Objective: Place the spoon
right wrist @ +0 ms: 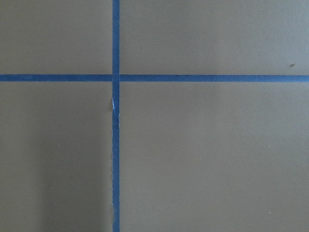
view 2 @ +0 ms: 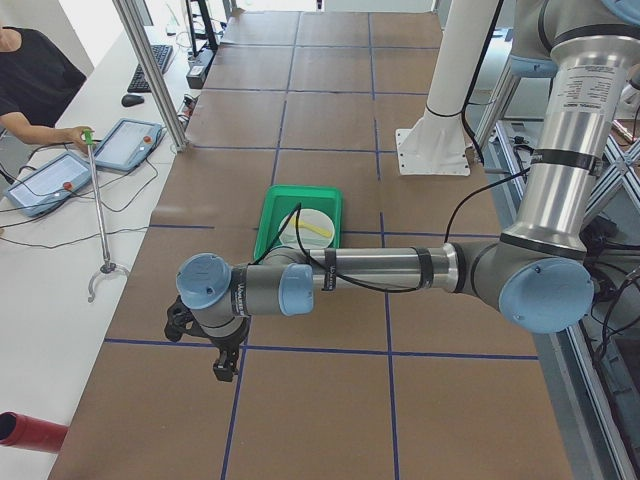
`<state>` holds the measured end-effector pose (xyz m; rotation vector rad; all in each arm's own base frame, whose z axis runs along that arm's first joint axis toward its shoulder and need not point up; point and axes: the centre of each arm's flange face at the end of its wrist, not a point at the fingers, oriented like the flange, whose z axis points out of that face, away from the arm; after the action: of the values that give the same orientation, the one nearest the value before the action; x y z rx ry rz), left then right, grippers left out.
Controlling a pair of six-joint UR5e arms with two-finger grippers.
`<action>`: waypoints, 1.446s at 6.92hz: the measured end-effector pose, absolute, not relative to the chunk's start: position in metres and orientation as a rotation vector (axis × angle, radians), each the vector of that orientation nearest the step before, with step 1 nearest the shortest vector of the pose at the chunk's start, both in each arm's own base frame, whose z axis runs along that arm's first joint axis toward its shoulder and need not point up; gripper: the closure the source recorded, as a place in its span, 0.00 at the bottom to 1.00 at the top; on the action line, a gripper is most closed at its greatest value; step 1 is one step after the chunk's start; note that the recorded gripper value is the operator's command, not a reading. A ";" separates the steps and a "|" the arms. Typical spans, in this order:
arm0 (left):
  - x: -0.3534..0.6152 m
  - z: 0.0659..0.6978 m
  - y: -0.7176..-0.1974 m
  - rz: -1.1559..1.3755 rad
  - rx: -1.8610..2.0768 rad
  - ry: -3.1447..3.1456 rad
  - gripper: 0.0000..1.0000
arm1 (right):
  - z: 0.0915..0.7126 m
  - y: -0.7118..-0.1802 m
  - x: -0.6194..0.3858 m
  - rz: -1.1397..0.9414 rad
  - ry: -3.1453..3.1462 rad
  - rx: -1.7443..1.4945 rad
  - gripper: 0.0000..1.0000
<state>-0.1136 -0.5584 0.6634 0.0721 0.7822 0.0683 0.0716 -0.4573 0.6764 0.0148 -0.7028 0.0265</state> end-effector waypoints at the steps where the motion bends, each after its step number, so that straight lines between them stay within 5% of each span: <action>1: -0.113 0.664 -0.558 0.065 0.068 0.782 0.00 | 0.676 -0.457 0.072 0.026 -0.702 0.015 0.00; 6: -0.084 0.689 -0.514 0.111 0.156 0.771 0.00 | 0.676 -0.457 0.072 0.027 -0.703 0.015 0.00; 10: 0.134 0.516 -0.546 0.171 0.185 0.889 0.09 | 0.676 -0.457 0.072 0.027 -0.703 0.015 0.00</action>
<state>0.1344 -0.5464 0.5165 0.1850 0.8891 0.1706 0.0716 -0.4573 0.6764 0.0146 -0.7028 0.0266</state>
